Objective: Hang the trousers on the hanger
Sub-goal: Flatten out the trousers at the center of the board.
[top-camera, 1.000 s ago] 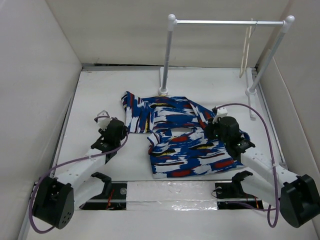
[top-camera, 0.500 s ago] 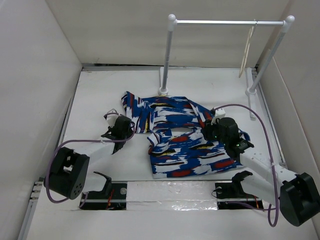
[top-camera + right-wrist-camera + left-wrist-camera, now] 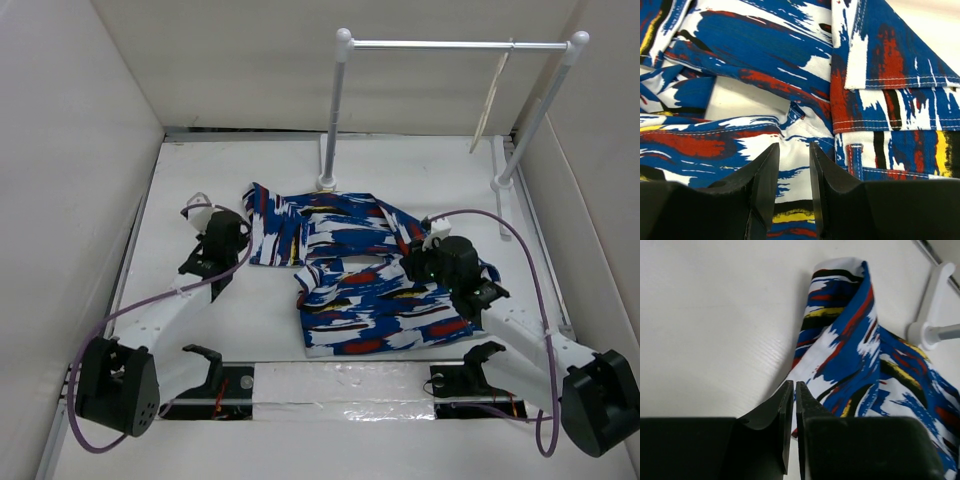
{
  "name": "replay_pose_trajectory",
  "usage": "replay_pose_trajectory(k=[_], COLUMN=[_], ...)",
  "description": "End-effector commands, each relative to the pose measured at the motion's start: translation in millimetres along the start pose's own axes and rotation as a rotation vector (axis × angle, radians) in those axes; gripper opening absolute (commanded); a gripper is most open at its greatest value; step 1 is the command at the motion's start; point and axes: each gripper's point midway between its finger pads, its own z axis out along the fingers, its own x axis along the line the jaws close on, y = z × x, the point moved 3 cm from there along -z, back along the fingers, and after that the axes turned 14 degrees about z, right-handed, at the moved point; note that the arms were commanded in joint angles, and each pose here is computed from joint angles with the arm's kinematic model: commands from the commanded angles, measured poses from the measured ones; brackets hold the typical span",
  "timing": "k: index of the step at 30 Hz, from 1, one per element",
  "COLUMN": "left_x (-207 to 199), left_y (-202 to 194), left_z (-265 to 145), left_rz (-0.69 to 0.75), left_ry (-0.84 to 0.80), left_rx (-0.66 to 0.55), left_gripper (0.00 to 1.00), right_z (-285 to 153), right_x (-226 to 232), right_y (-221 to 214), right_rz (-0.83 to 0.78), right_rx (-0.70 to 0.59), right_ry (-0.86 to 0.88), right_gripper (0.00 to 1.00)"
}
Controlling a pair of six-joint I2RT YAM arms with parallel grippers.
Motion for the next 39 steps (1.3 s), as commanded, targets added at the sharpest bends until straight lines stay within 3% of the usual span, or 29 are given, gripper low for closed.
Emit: replay_pose_trajectory(k=[1,2,3,6,14,20,25,27,31,33,39], left_x=[-10.0,-16.7,-12.2,-4.6,1.8,-2.2,1.0,2.0,11.1,11.5,30.5], left_y=[2.0,-6.5,-24.7,-52.2,-85.7,-85.7,-86.3,-83.4,-61.3,-31.4,97.0], left_z=[-3.7,-2.8,3.1,9.8,25.1,37.1,44.2,45.2,38.5,31.4,-24.5], left_rz=[0.053,0.061,0.092,0.122,0.127,0.16,0.186,0.193,0.142,0.115,0.041], left_ry=[-0.057,-0.098,-0.076,-0.038,-0.005,0.045,0.082,0.101,0.133,0.164,0.302], left_rx=[0.039,0.086,0.156,0.217,0.304,0.305,0.3,0.296,0.271,0.195,-0.058], left_gripper=[0.06,0.11,0.23,0.37,0.41,0.31,0.01,0.0,0.0,0.0,0.0], right_z=[-2.3,-3.0,-4.0,-6.5,-8.5,-10.9,-12.3,-13.1,-15.0,-16.4,-22.9], right_x=[10.7,10.5,10.3,11.2,16.2,18.2,19.4,21.6,23.5,25.6,28.0], right_y=[9.6,9.6,10.1,10.8,10.3,11.5,10.4,9.4,11.3,12.6,16.0], right_rz=[-0.014,-0.014,-0.014,-0.011,-0.012,-0.008,-0.011,-0.013,-0.013,-0.014,-0.016], right_rx=[-0.046,-0.049,-0.055,-0.065,-0.063,-0.073,-0.074,-0.064,-0.078,-0.079,-0.099], right_ry=[0.058,0.058,0.057,0.065,0.099,0.113,0.125,0.139,0.152,0.162,0.177], right_gripper=[0.37,0.37,0.38,0.38,0.38,0.38,0.39,0.39,0.39,0.39,0.39])
